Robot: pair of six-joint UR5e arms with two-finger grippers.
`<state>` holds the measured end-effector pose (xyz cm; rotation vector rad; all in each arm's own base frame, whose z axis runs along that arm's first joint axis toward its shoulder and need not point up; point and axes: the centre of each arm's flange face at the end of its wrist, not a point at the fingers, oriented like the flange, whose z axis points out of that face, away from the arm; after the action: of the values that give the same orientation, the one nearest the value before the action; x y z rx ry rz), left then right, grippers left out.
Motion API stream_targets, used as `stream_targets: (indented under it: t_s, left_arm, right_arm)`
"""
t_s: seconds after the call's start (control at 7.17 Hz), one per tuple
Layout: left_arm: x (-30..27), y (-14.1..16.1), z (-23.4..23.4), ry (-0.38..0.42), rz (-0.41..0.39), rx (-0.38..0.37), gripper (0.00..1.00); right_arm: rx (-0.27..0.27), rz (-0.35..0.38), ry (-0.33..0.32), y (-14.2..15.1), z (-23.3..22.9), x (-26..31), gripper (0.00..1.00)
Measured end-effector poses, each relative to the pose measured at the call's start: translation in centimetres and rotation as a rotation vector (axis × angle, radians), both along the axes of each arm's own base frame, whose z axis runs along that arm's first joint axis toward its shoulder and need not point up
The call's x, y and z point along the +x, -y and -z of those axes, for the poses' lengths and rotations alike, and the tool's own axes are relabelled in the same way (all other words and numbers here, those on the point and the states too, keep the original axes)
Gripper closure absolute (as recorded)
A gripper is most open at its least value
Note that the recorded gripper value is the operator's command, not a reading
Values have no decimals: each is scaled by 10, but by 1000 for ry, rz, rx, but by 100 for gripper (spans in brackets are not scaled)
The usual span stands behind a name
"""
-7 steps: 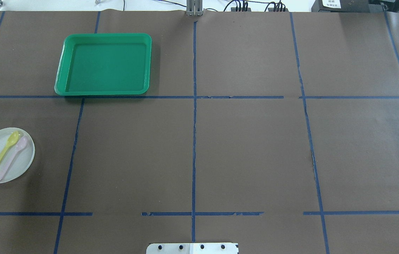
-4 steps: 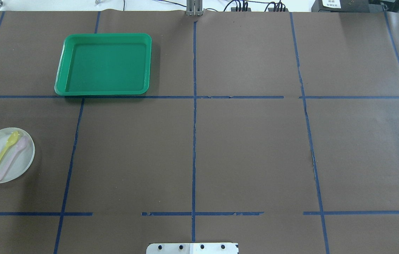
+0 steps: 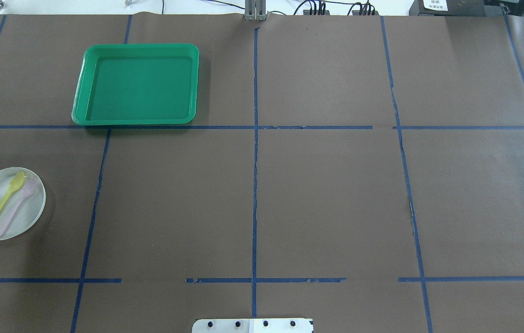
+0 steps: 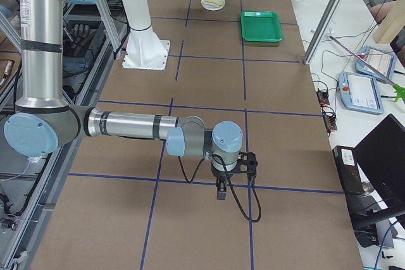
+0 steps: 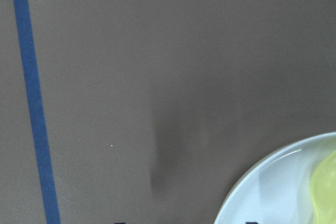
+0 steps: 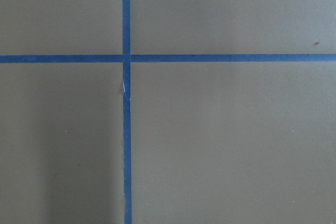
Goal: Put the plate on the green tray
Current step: 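Lower the left gripper to the rim of the white plate, then close the left gripper on the plate rim and lift it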
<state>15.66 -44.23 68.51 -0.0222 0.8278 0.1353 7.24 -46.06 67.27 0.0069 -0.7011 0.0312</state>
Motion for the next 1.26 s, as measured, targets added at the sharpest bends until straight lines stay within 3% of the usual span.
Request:
stream_targets:
  t_s: [0.28, 0.42, 0.56, 0.7, 0.98, 1.26]
  left_arm:
    - [4, -1, -1, -4, -11, -3, 31]
    - [7, -3, -1, -12, -22, -7, 38]
    - [10, -5, 0, -26, -32, -15, 50]
    - [12, -6, 0, -33, -39, -19, 71]
    - [14, -7, 1, -37, -44, -21, 99]
    - [14, -7, 1, -39, -46, -21, 100]
  right_arm:
    - [0, 0, 0, 0, 0, 0, 0]
    - [0, 0, 0, 0, 0, 0, 0]
    - [0, 0, 0, 0, 0, 0, 0]
    - [0, 0, 0, 0, 0, 0, 0]
    - [0, 0, 0, 0, 0, 0, 0]
    - [0, 0, 0, 0, 0, 0, 0]
